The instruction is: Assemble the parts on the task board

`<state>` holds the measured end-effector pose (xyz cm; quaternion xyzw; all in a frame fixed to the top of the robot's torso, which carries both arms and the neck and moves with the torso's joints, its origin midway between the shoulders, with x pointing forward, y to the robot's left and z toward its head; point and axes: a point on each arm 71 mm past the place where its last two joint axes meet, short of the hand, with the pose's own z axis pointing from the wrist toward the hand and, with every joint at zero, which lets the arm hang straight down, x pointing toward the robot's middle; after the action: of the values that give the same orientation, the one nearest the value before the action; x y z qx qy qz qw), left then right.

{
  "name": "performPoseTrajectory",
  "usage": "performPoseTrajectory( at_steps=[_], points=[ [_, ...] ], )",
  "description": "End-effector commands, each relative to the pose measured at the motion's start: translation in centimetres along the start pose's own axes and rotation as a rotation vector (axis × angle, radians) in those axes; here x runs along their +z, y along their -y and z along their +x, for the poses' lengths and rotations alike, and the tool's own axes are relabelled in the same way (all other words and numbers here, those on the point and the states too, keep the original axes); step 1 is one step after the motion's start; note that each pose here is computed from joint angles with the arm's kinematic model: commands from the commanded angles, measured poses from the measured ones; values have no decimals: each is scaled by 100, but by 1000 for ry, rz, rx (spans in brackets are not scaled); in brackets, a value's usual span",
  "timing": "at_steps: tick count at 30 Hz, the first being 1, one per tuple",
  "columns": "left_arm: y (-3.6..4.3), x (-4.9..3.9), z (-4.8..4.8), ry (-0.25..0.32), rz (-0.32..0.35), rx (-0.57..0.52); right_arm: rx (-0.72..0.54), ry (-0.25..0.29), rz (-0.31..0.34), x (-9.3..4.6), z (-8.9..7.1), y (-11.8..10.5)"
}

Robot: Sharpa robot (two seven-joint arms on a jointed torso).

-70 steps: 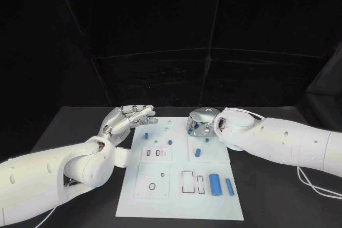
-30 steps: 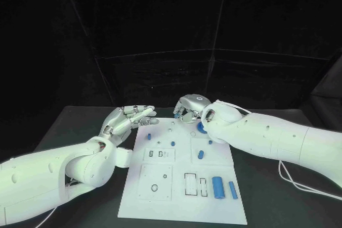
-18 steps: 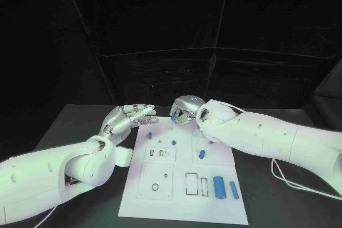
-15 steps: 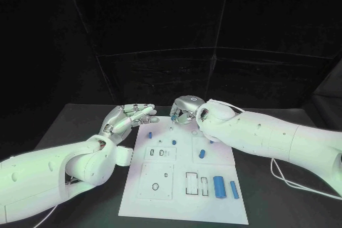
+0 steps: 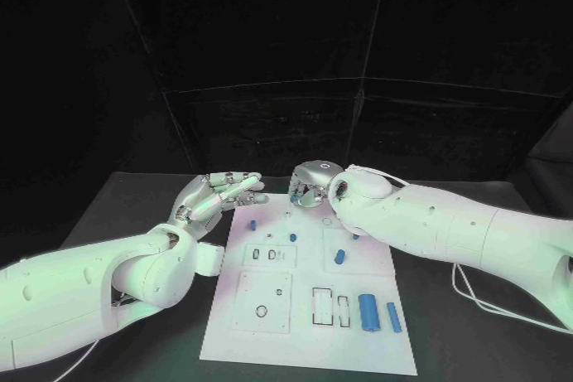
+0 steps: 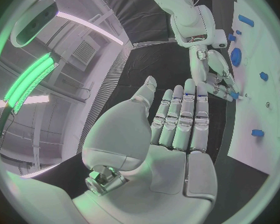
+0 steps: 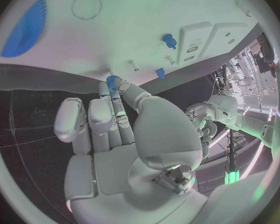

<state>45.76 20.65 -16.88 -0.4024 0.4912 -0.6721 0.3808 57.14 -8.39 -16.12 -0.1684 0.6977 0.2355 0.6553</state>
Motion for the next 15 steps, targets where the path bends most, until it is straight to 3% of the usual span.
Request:
performPoseTrajectory(
  at_steps=[1,15],
  points=[
    [37,9,22,-18,40,-6,-23,-14,13,12,-3,2],
    [42,16,27,-19,42,-6,-30,-38,7,42,19,-36]
  ],
)
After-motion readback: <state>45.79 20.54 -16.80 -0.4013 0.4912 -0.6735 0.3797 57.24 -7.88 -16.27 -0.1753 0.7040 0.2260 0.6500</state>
